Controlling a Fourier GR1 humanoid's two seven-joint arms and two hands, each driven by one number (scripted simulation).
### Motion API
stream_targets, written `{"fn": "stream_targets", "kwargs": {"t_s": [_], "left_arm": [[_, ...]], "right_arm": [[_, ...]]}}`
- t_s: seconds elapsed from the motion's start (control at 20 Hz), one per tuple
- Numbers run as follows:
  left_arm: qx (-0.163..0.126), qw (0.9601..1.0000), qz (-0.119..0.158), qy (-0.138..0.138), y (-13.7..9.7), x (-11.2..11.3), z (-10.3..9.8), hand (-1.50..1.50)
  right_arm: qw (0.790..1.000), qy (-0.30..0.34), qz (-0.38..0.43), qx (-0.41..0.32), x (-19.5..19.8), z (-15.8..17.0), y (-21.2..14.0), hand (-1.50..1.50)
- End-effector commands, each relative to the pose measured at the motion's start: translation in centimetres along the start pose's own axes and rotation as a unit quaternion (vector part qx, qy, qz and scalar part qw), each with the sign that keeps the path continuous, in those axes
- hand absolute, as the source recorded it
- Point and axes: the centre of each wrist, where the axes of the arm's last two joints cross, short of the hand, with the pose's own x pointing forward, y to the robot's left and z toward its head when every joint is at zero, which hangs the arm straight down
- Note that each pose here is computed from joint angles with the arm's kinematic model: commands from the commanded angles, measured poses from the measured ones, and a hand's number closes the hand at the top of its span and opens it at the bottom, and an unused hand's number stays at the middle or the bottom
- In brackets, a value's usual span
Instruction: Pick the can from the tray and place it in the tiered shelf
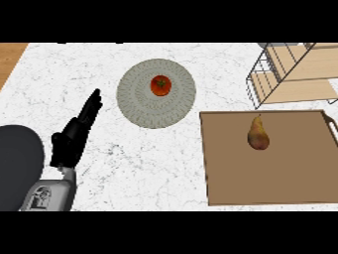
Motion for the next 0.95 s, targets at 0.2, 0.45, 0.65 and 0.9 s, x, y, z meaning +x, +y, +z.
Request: {"fn": "stream_targets", "kwargs": {"t_s": [0.2,0.45,0.65,0.9], "left_arm": [[0.005,1.0000,-0.002,0.008,0.5,0.5,-0.2,0.00],[0.001,1.0000,-0.001,0.002,-0.1,0.8,-0.1,0.00],[0.015,0.9999,-0.006,0.004,0.1,-0.3,1.0,0.00],[0.012,0.9999,-0.006,-0.003,-0.2,-0.3,1.2,0.00]], "right_arm": [[0.993,0.105,0.022,-0.037,1.8,-3.2,-10.3,-1.50],[0.989,0.131,0.065,-0.006,-1.1,-3.9,-18.4,-1.50],[0.987,0.124,0.097,0.001,-3.9,-2.9,-24.0,-1.50],[0.986,0.134,0.091,0.032,-3.2,-3.4,-29.7,-1.50]]}}
